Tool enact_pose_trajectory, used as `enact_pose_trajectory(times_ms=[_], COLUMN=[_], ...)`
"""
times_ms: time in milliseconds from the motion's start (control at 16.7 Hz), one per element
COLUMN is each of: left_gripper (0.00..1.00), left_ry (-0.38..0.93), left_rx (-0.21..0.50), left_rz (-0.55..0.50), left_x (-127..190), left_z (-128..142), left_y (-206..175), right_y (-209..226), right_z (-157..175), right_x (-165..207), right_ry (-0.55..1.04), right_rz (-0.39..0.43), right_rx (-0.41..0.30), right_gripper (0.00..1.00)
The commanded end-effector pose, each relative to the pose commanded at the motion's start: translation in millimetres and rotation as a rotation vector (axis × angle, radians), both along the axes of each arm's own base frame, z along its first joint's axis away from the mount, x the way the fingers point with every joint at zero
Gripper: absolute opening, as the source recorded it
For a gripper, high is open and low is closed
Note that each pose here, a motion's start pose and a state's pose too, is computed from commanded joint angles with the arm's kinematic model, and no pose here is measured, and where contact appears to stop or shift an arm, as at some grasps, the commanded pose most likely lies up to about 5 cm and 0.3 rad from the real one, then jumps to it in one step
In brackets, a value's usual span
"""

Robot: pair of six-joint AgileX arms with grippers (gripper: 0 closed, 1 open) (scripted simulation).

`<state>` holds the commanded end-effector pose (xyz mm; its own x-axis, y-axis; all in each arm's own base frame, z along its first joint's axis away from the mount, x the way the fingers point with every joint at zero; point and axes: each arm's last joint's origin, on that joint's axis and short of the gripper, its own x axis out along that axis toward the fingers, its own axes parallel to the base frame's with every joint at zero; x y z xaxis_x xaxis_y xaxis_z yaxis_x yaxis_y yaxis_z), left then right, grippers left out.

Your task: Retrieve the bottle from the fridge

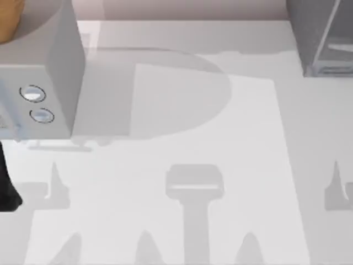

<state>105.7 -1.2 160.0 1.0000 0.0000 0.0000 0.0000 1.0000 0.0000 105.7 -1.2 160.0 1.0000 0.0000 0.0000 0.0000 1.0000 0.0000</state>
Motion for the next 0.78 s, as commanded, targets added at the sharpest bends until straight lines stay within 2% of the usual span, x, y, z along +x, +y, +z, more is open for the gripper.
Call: enact_pose_trajectory(times_ms=[420,780], left_gripper=[1.0,1.0], left_ry=[0.0,0.0], left_rx=[0.0,0.0], left_rz=[0.0,0.0], left_x=[0,0], left_z=[0,0], left_y=[0,0], right_y=[-5,-26], right_z=[12,21], right_x=[9,45], right_ry=[-0.03,-0.041], right_rz=[0.0,-0.008], right_rx=[-0.008,-0.019], right_gripper=[1.0,1.0])
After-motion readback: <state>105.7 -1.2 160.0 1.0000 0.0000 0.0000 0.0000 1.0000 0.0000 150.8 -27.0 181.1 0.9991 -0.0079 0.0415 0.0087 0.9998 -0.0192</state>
